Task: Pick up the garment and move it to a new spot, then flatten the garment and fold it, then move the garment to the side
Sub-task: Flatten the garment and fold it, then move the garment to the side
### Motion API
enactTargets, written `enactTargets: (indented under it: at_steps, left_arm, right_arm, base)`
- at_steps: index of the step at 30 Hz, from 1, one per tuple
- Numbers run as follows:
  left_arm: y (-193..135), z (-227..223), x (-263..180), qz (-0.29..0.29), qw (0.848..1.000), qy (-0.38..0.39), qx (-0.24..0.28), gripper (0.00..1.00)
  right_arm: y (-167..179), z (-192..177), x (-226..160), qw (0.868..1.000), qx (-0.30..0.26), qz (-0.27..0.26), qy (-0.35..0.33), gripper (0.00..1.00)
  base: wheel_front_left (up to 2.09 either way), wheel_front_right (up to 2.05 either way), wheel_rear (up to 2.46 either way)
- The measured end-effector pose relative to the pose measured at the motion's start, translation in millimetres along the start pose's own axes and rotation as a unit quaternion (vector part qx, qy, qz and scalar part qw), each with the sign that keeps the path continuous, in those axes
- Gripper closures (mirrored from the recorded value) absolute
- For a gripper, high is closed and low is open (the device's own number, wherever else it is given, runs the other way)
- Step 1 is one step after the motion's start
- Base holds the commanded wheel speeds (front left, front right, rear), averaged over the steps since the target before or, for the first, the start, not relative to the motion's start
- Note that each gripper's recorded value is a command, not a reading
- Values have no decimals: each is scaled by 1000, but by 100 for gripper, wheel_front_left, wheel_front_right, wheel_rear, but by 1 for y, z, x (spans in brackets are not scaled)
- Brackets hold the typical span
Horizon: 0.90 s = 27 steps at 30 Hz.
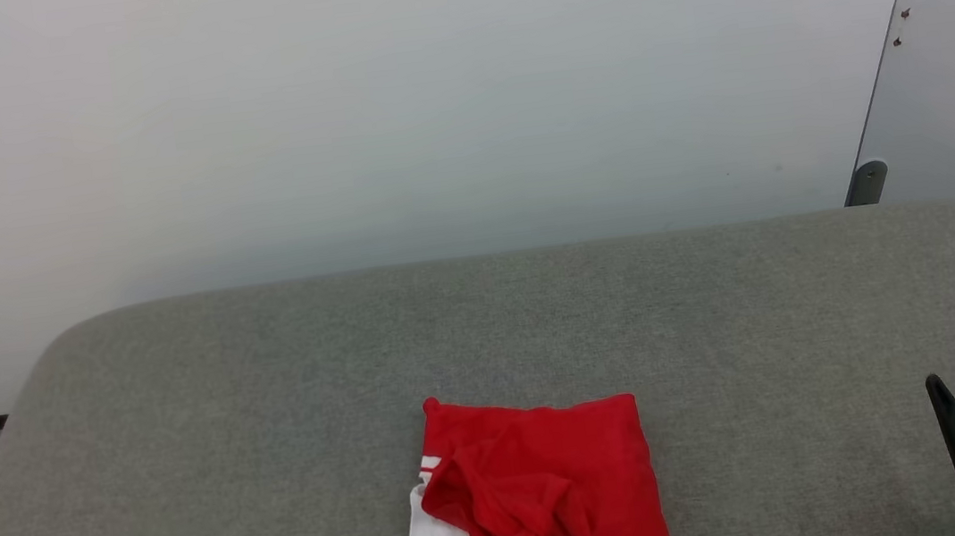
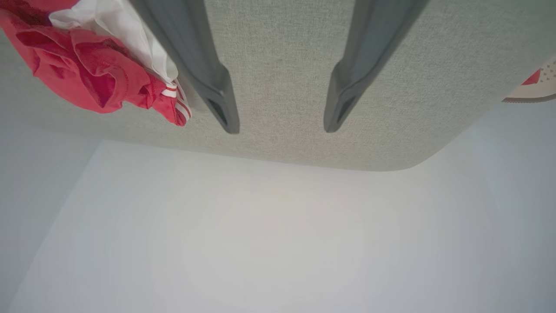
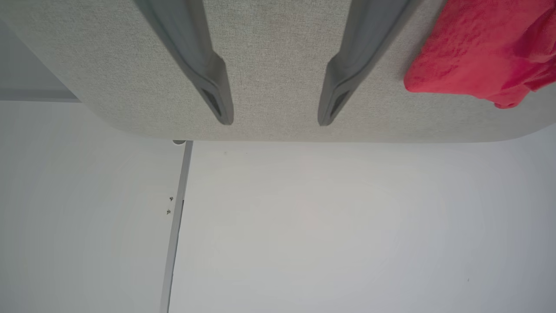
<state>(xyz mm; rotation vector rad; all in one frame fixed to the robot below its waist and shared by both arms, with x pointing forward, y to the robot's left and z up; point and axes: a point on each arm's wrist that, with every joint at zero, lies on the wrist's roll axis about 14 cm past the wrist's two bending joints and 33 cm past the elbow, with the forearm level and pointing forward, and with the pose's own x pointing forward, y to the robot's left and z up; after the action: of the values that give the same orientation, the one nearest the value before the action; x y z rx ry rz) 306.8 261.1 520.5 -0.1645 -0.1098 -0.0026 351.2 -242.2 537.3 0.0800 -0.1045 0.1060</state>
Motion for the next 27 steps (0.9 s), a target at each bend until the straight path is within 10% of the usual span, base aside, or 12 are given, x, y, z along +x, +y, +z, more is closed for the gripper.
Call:
enactTargets:
  at_steps: [27]
  left_arm:
    - [37, 3, -22, 62, 998, -5, 10, 0]
  right_arm:
    - [61, -27, 14, 996, 23, 64, 51, 0]
  base:
    - [0, 0, 0]
